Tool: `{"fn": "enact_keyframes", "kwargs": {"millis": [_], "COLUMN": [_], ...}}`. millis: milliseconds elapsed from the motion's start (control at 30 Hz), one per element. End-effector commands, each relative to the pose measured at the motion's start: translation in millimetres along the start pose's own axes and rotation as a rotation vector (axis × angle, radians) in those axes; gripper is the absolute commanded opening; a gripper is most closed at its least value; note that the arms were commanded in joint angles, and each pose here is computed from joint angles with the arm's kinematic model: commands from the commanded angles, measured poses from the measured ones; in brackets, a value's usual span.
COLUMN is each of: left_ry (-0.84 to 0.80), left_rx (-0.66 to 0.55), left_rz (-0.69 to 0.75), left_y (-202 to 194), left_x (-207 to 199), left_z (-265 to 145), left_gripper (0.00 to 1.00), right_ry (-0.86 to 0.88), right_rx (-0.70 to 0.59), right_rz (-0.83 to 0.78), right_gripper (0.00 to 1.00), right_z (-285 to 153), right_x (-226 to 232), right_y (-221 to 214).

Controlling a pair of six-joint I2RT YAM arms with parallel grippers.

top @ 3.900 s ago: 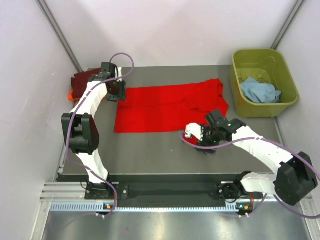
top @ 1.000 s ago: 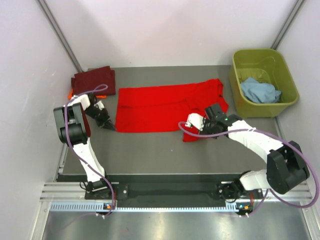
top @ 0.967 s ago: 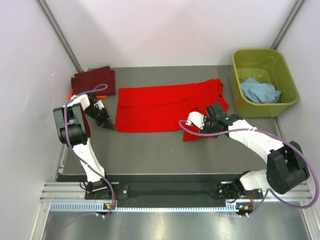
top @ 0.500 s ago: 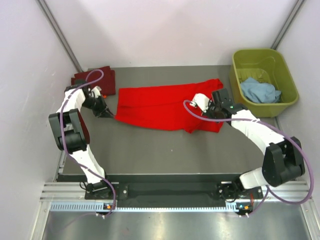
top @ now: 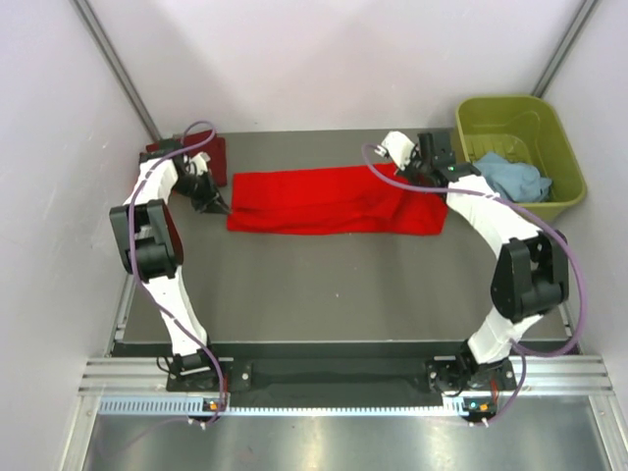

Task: Fold and stack the t-shirts
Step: Fold the tshirt

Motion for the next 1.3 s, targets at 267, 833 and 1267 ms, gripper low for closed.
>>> {"fn": "enact_keyframes", "kwargs": {"millis": [267,833,1267], "left_ry": [0.042,0.112,0.165], "left_rx": [-0.122,-0.133,-0.174], "left_rz": [0.121,0.118,0.132], "left_y": [53,71,84], "left_x": [-2,15,15], "left_z": [3,28,27], "left_gripper": [0.0,0.0,0.0], "right_ry": [-0.116,-0.144,-0.173], "right_rx": [-0.09,-0.049,-0.055], "right_rz": [0.057,0.081,0.087], "right_gripper": [0.0,0.0,0.0], "right_z": [35,97,114], "right_x": [-42,-48,-51], "right_y": [43,46,46]}}
Point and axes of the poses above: each gripper's point midway between its finger pads, its own z axis out along the fingers, its own x axis along the line the jaws close on, y = z × x, the point moved 6 cm from there along -z, back along the fingers, and after that the axes turned 13 degrees about z, right-handed, at the moved point
